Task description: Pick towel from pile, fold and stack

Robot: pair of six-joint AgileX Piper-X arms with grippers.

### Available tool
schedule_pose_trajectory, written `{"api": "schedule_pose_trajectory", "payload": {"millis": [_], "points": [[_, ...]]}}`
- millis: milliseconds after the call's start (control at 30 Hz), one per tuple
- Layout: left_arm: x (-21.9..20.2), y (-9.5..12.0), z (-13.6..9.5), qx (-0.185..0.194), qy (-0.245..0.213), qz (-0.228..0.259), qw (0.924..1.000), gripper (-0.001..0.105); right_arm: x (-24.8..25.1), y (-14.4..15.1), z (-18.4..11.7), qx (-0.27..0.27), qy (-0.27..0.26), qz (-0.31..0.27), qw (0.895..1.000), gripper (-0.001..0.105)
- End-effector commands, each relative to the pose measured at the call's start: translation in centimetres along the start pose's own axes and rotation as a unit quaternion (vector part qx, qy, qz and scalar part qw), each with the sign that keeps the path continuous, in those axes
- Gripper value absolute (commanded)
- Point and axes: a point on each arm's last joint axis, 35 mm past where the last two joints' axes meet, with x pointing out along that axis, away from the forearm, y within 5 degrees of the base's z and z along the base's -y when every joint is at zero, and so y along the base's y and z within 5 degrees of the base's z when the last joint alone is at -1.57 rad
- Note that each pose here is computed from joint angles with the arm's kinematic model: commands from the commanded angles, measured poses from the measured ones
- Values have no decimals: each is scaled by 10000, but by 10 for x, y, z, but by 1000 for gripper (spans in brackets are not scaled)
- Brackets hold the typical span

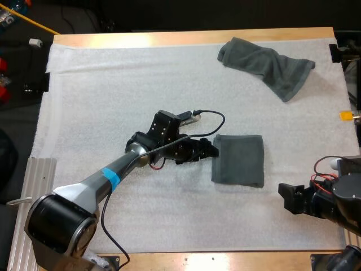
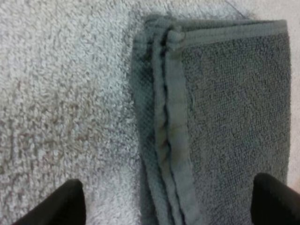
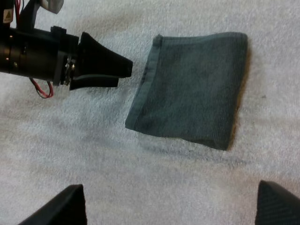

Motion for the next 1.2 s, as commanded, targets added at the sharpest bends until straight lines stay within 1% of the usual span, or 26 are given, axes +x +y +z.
{"api": "schedule_pose_trajectory", "payload": {"millis": [0, 67, 133, 233, 367, 433, 533, 600, 633, 733, 800, 933, 1033, 1100, 1167], "points": [[-1, -4, 0, 11, -37, 6, 10000, 71, -1, 0, 0, -50, 5, -28, 10000, 71], [-1, -4, 0, -1, -20, 31, 10000, 71, -1, 0, 0, -50, 5, -28, 10000, 71], [0, -5, -2, -50, 4, 239, 9997, 71, -1, 0, 0, -50, 5, -28, 10000, 71], [7, -12, -4, 175, 109, 459, 9987, 71, -1, 0, 0, -50, 5, -28, 10000, 71], [19, -24, -2, 251, 202, 668, 9972, 71, -1, 0, 0, -50, 5, -28, 10000, 71], [26, -27, 1, 176, 320, 804, 9961, 71, -1, 0, 0, -51, 12, -31, 10000, 71], [36, -22, 5, -72, 616, 1042, 9926, 71, -1, -1, -2, -56, 83, -54, 9999, 71], [41, -20, 7, -195, 813, 1111, 9903, 70, -1, -1, -2, -70, 120, -66, 9999, 71], [41, -22, 8, -203, 853, 1117, 9899, 70, -1, -1, -2, -72, 120, -66, 9999, 71], [43, -32, 12, -146, 1061, 702, 9918, 69, -1, -1, -2, -71, 119, -66, 9999, 71], [45, -40, 11, -72, 1094, 561, 9924, 69, -1, -1, -2, -75, 119, -66, 9999, 71], [56, -48, 6, 13, 1234, 521, 9910, 69, -1, -1, -2, -75, 119, -66, 9999, 71], [70, -50, -3, -50, 1521, 460, 9873, 68, -1, -1, -2, -75, 119, -66, 9999, 71], [74, -54, -6, 27, 1513, 522, 9871, 65, -1, -1, -2, -75, 119, -66, 9999, 71], [75, -56, -6, 88, 1498, 476, 9875, 61, -1, -1, -2, -75, 119, -66, 9999, 71]]}}
